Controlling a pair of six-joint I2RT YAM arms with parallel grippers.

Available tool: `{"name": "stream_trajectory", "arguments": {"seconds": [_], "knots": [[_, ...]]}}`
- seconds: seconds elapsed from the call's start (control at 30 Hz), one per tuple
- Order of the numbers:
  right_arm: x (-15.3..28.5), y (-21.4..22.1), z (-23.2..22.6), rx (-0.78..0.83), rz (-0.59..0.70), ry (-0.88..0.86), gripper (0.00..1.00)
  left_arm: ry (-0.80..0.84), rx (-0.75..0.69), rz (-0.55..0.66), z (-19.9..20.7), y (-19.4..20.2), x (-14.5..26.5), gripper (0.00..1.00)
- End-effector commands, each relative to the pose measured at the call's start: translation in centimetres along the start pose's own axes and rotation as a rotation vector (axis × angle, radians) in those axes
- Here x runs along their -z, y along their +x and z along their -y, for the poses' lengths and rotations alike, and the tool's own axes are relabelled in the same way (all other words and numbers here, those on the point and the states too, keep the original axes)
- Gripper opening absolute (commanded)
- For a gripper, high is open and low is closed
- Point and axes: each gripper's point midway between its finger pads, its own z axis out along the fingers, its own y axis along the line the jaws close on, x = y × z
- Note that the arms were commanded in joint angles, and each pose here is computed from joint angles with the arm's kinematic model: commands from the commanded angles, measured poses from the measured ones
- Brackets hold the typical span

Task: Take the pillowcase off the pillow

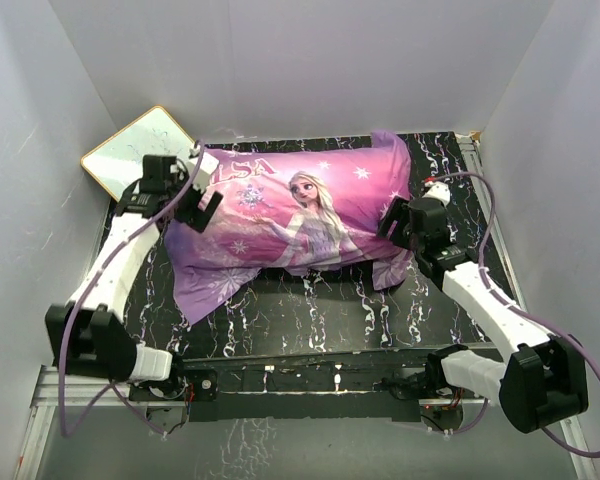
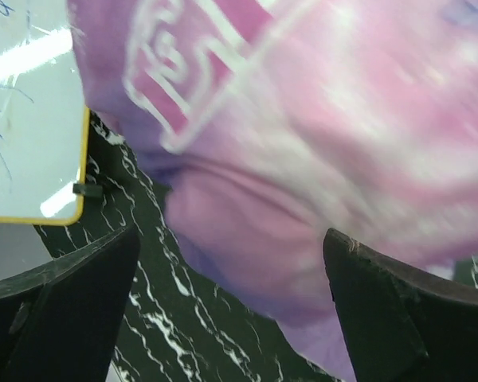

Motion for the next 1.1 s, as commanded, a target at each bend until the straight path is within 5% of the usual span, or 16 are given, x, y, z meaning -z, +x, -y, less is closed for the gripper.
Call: {"name": "stream_trajectory", "arguments": {"seconds": [0.0,0.07,0.43,0.7,0.87,1.07], "knots": [[1.6,-2.5,-2.2,0.022,0.002,-0.030,0.82,0.151,-0.054,-0.092,4.5,6.1,4.4,0.97],[2.7,-3.4,-2.0,0.018,0.035,-0.022,0.98,0.166,-0.061,-0.118,5.7,8.5,4.9,0.97],[6.5,0.8,0.5,-0.063,-0.050,-0.001,0.98,0.093,-0.083,-0.279,6.7,16.9,1.6,0.97],[3.5,5.5,0.1,-0.052,-0.137,-0.035,0.98,0.091,-0.006,-0.312,6.4,19.2,-1.0,0.92],[1.6,6.0,-0.7,-0.022,-0.113,-0.066,0.98,0.095,0.043,-0.329,5.9,19.9,-1.8,0.74],[0.3,7.9,0.4,0.007,-0.134,-0.014,0.98,0.077,0.091,-0.371,4.7,21.2,-2.7,0.38]]}}
